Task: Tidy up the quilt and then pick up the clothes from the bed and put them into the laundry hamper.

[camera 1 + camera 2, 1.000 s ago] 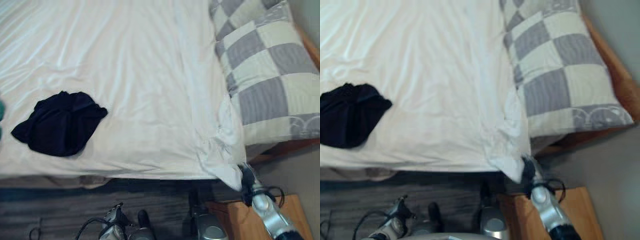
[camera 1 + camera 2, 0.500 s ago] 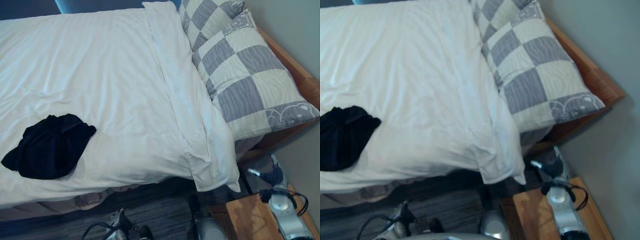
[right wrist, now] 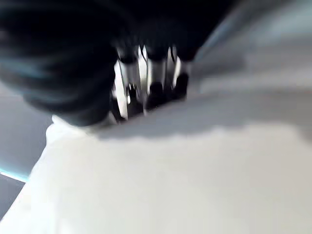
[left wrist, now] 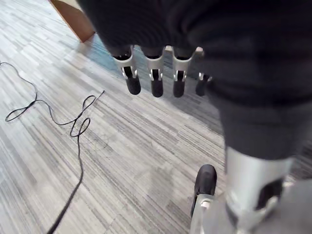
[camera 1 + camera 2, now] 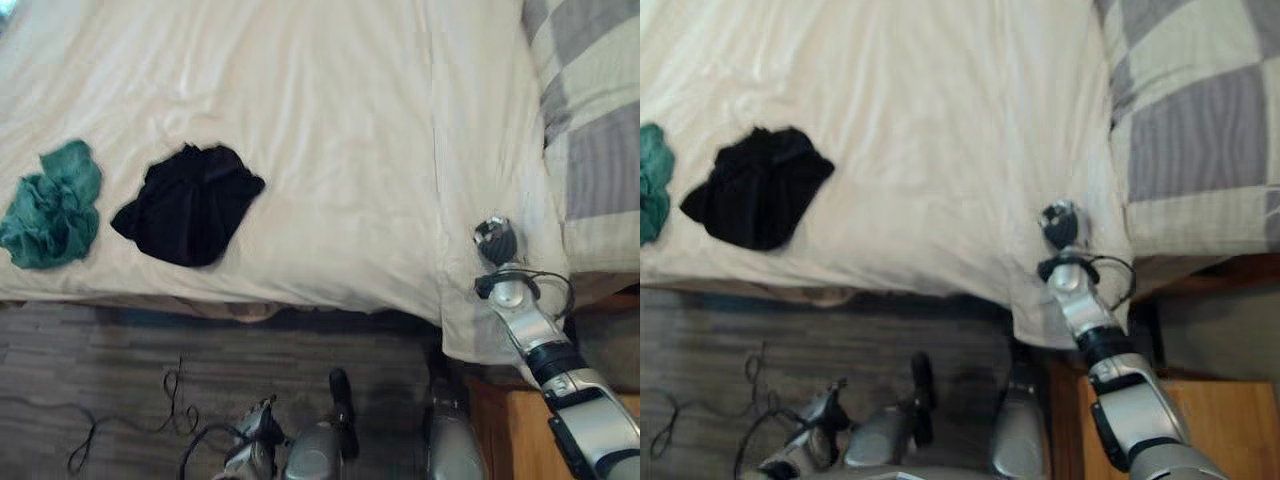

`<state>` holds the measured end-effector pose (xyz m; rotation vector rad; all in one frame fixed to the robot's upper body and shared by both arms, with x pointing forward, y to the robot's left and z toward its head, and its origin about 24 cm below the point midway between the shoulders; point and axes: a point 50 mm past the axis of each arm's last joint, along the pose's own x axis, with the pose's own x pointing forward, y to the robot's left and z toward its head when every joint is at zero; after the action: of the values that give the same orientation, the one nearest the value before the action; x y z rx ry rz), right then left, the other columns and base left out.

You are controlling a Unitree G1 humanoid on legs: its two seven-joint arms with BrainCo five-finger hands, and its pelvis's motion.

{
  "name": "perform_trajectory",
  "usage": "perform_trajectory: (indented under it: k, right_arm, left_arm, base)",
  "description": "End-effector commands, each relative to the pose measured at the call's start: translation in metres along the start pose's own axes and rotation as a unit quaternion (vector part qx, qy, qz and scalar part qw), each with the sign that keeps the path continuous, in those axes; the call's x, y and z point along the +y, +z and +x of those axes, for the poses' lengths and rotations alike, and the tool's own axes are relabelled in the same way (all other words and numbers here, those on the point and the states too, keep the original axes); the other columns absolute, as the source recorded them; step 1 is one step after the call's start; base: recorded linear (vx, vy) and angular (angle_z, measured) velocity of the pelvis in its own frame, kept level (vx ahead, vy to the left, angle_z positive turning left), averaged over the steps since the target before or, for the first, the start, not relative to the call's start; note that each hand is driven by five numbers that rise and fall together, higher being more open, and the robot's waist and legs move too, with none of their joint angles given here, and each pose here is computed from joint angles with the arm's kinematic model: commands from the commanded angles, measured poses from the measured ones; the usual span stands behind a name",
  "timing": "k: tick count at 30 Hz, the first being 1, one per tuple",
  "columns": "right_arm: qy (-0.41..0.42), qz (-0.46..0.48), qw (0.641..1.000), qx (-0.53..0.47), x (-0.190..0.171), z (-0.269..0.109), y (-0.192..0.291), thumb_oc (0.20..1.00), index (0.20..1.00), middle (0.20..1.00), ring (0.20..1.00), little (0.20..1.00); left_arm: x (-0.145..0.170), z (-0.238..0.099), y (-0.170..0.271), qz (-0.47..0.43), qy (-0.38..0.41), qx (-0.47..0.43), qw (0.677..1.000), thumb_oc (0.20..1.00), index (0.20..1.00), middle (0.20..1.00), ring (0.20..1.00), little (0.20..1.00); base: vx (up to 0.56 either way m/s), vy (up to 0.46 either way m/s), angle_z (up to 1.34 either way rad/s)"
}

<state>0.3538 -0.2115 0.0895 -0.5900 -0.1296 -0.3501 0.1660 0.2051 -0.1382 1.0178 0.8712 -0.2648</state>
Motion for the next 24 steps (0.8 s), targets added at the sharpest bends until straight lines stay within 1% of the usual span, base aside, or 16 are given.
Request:
perform_trajectory:
  k: [1, 3, 4, 5, 6, 8, 10, 12, 15, 16, 17, 18, 22, 24]
  right_arm:
    - [0.06, -0.032, 0.959, 0.275, 0.008, -0.077, -0.12, 0.2, 0.2, 0.2, 0.2, 0.2]
    - [0.066, -0.029, 0.921, 0.382, 0.004, -0.133, -0.164, 0.2, 0.2, 0.2, 0.2, 0.2]
    - [0.066, -0.029, 0.921, 0.382, 0.004, -0.134, -0.164, 0.2, 0.2, 0.2, 0.2, 0.2]
    - [0.062, -0.018, 0.891, 0.45, -0.001, -0.173, -0.187, 0.2, 0.2, 0.2, 0.2, 0.2]
    - [0.075, -0.026, 0.848, 0.524, -0.008, -0.228, -0.209, 0.2, 0.2, 0.2, 0.2, 0.2]
    - [0.115, -0.058, 0.803, 0.583, -0.017, -0.281, -0.223, 0.2, 0.2, 0.2, 0.2, 0.2]
    - [0.143, -0.088, 0.777, 0.607, -0.026, -0.31, -0.228, 0.2, 0.2, 0.2, 0.2, 0.2]
    - [0.153, -0.105, 0.755, 0.629, -0.035, -0.331, -0.231, 0.2, 0.2, 0.2, 0.2, 0.2]
    - [0.163, -0.106, 0.754, 0.628, -0.034, -0.335, -0.231, 0.2, 0.2, 0.2, 0.2, 0.2]
    - [0.166, -0.105, 0.754, 0.627, -0.033, -0.336, -0.23, 0.423, 0.423, 0.423, 0.423, 0.423]
    - [0.17, -0.103, 0.756, 0.623, -0.03, -0.333, -0.23, 0.605, 0.605, 0.605, 0.605, 0.605]
    - [0.177, -0.099, 0.758, 0.62, -0.026, -0.331, -0.229, 1.0, 1.0, 1.0, 1.0, 1.0]
    - [0.221, -0.106, 0.773, 0.586, -0.007, -0.314, -0.223, 1.0, 1.0, 1.0, 1.0, 1.0]
    - [0.241, -0.117, 0.785, 0.558, -0.001, -0.3, -0.22, 1.0, 1.0, 1.0, 1.0, 1.0]
  left_arm:
    - [0.019, 0.007, 0.001, -0.021, 0.048, 0.023, 0.998, 1.0, 1.0, 1.0, 1.0, 1.0]
    - [0.015, 0.005, -0.008, -0.026, 0.043, 0.041, 0.998, 1.0, 1.0, 1.0, 1.0, 1.0]
    - [0.015, 0.005, -0.008, -0.025, 0.043, 0.041, 0.998, 1.0, 1.0, 1.0, 1.0, 1.0]
    - [0.01, 0.003, -0.014, -0.03, 0.038, 0.053, 0.997, 1.0, 1.0, 1.0, 1.0, 1.0]
    - [0.006, 0.0, -0.024, -0.033, 0.033, 0.069, 0.997, 1.0, 1.0, 1.0, 1.0, 1.0]
    - [0.005, -0.003, -0.035, -0.028, 0.026, 0.082, 0.996, 1.0, 1.0, 1.0, 1.0, 1.0]
    - [0.005, -0.005, -0.043, -0.02, 0.02, 0.089, 0.996, 1.0, 1.0, 1.0, 1.0, 1.0]
    - [0.006, -0.006, -0.049, -0.012, 0.016, 0.095, 0.995, 1.0, 1.0, 1.0, 1.0, 1.0]
    - [0.008, -0.006, -0.053, -0.007, 0.012, 0.101, 0.995, 1.0, 1.0, 1.0, 1.0, 1.0]
    - [0.009, -0.005, -0.053, -0.007, 0.011, 0.101, 0.995, 1.0, 1.0, 1.0, 1.0, 1.0]
    - [0.01, -0.005, -0.053, -0.004, 0.01, 0.1, 0.995, 1.0, 1.0, 1.0, 1.0, 1.0]
    - [0.012, -0.004, -0.053, -0.006, 0.01, 0.1, 0.995, 1.0, 1.0, 1.0, 1.0, 1.0]
    - [0.017, -0.001, -0.042, -0.006, 0.015, 0.075, 0.997, 1.0, 1.0, 1.0, 1.0, 1.0]
    - [0.017, 0.0, -0.032, -0.038, 0.029, 0.051, 0.998, 1.0, 1.0, 1.0, 1.0, 1.0]
  base:
    - [0.01, 0.036, 0.01]
    - [0.05, 0.052, 0.02]
    - [0.09, 0.059, 0.04]
    - [0.13, 0.096, 0.01]
    - [0.17, 0.139, 0.02]
    - [0.13, 0.118, 0.0]
    - [0.08, 0.095, -0.1]
    - [0.05, 0.078, -0.18]
    - [-0.01, 0.045, -0.46]
    - [-0.03, 0.013, -0.59]
    - [-0.02, -0.008, -0.57]
    - [-0.03, -0.023, -0.42]
    - [0.03, -0.061, -0.04]
    - [-0.02, -0.071, 0.05]
